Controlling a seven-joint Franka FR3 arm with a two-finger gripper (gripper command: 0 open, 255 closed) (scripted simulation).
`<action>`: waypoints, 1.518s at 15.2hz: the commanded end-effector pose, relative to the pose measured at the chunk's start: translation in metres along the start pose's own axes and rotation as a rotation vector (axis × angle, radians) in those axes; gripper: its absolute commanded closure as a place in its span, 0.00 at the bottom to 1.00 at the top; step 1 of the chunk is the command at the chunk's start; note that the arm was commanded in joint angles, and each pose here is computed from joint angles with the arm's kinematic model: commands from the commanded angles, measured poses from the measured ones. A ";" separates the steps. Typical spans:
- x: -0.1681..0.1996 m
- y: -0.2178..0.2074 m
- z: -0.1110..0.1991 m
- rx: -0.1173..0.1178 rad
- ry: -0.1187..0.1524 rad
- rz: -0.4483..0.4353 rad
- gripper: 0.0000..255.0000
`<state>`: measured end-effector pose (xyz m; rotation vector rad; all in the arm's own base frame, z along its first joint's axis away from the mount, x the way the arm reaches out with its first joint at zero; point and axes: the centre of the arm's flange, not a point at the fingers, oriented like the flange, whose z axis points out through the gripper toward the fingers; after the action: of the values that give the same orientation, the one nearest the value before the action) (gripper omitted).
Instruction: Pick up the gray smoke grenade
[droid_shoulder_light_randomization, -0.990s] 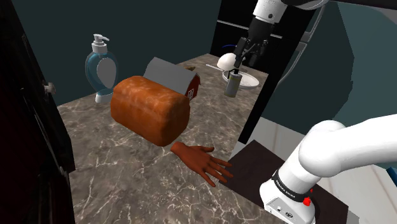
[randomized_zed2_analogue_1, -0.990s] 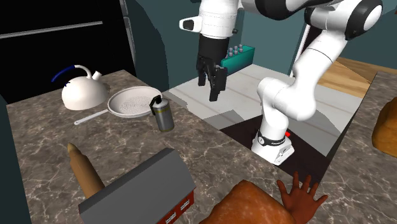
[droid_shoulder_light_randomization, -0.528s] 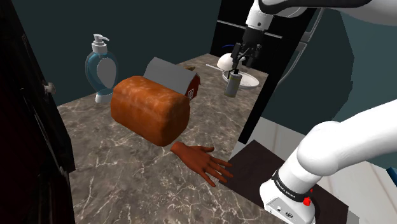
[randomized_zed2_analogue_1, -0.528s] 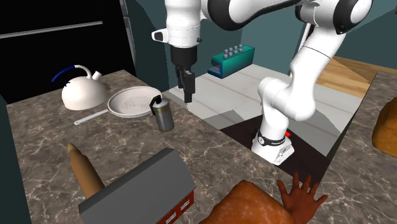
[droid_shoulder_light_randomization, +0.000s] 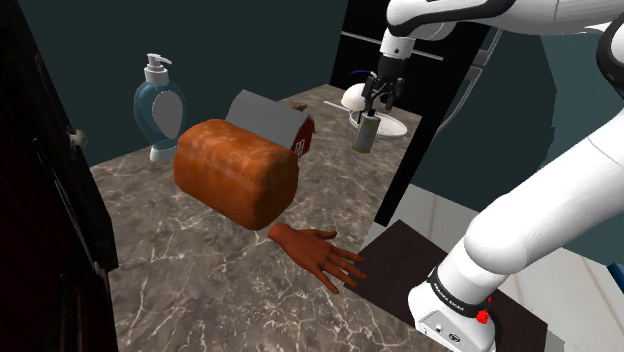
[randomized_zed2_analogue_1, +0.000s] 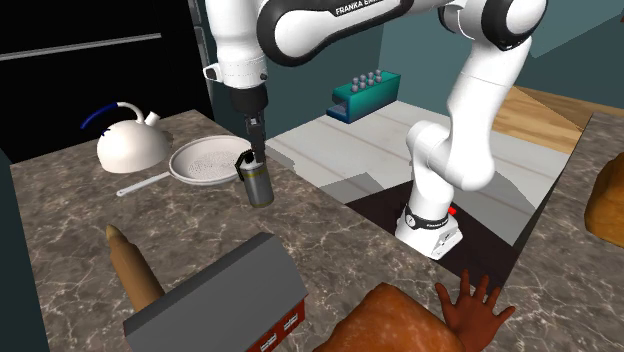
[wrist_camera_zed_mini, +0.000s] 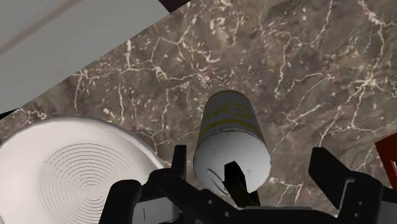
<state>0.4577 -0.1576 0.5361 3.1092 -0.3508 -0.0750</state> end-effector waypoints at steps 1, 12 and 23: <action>0.004 0.005 0.008 -0.001 -0.006 0.004 0.00; 0.006 0.004 0.042 -0.001 -0.006 0.004 1.00; 0.005 0.004 0.021 -0.001 -0.006 0.004 1.00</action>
<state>0.4607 -0.1622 0.5106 3.1079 -0.3565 -0.0847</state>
